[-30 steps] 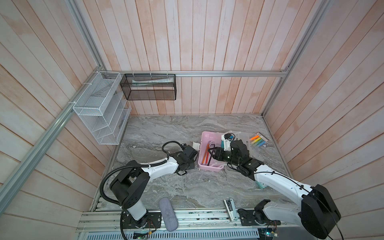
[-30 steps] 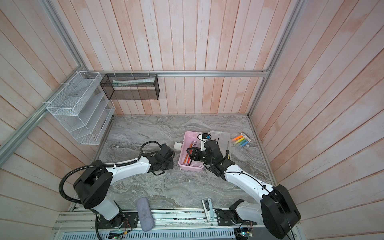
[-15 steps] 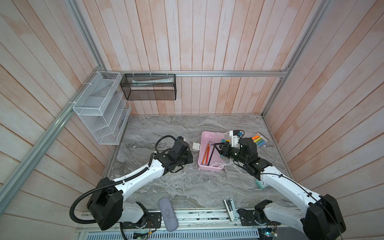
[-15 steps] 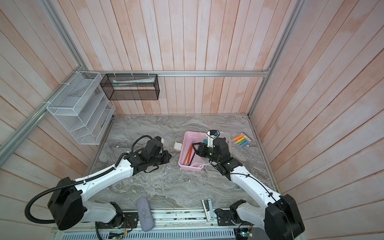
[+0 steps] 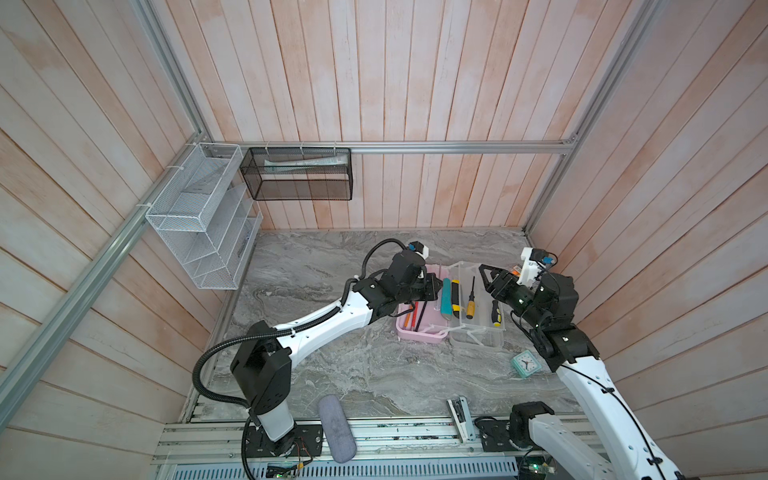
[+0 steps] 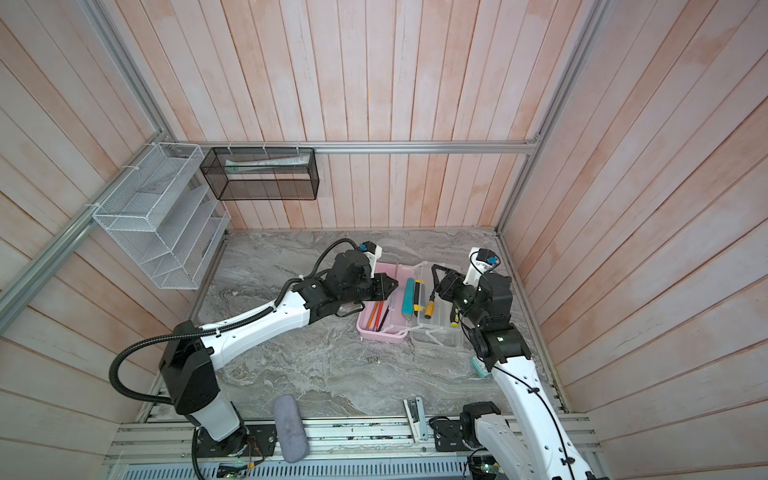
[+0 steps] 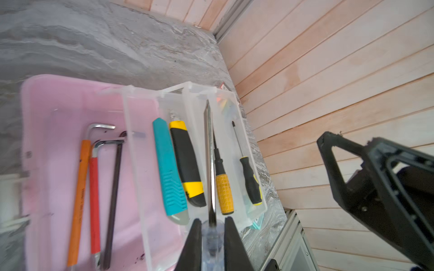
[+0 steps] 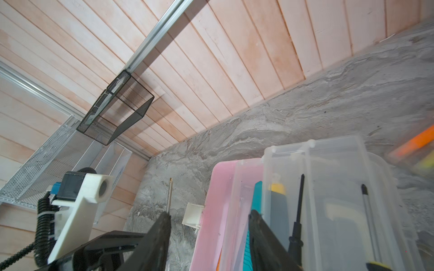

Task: Pack the tool kit
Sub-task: 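Lift the clear-handled screwdriver and carry it over the clear compartment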

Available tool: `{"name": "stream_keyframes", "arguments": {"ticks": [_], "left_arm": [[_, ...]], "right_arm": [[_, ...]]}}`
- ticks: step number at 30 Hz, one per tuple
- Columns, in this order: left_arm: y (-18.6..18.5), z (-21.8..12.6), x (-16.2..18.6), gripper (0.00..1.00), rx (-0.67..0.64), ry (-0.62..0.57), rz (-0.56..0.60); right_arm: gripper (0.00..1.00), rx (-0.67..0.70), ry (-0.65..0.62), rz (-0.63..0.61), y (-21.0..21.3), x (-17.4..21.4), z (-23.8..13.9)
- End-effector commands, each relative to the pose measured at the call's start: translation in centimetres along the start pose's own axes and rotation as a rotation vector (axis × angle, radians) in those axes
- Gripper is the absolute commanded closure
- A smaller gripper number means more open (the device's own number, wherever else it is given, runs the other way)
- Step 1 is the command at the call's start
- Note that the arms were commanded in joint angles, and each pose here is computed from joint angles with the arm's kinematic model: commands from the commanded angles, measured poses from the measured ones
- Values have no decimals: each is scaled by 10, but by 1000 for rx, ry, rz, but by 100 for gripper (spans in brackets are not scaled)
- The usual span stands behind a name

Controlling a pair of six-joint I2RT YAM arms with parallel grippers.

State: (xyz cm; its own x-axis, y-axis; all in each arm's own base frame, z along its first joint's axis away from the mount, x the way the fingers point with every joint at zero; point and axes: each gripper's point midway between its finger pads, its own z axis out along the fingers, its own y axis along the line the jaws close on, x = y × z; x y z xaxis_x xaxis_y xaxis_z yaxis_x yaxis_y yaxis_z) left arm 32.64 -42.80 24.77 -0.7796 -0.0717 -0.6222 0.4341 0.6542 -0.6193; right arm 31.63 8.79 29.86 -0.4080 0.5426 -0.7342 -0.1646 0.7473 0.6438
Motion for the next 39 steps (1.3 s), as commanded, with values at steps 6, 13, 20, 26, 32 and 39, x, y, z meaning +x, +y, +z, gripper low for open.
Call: {"name": "stream_keyframes", "arguments": {"ticks": [6,13,20,26,32,39], "left_arm": [[-52,54,5,86,129,68,89],[-48,90,15,87,103,103,92],[-15,110,23,87,-34,114,150],[1,117,31,87,-95,136,161],[10,120,34,73,-118,143,153],[0,110,20,65,-104,126,167]], "right_arm": [[47,25,5,10,-13,0,-15],[47,37,-19,-2,-17,-8,-22],[47,44,-21,-7,-23,-6,-24],[47,35,-4,13,-29,1,-19],[46,32,-3,20,-29,2,-19],[45,18,-12,24,-23,-4,-20]]}}
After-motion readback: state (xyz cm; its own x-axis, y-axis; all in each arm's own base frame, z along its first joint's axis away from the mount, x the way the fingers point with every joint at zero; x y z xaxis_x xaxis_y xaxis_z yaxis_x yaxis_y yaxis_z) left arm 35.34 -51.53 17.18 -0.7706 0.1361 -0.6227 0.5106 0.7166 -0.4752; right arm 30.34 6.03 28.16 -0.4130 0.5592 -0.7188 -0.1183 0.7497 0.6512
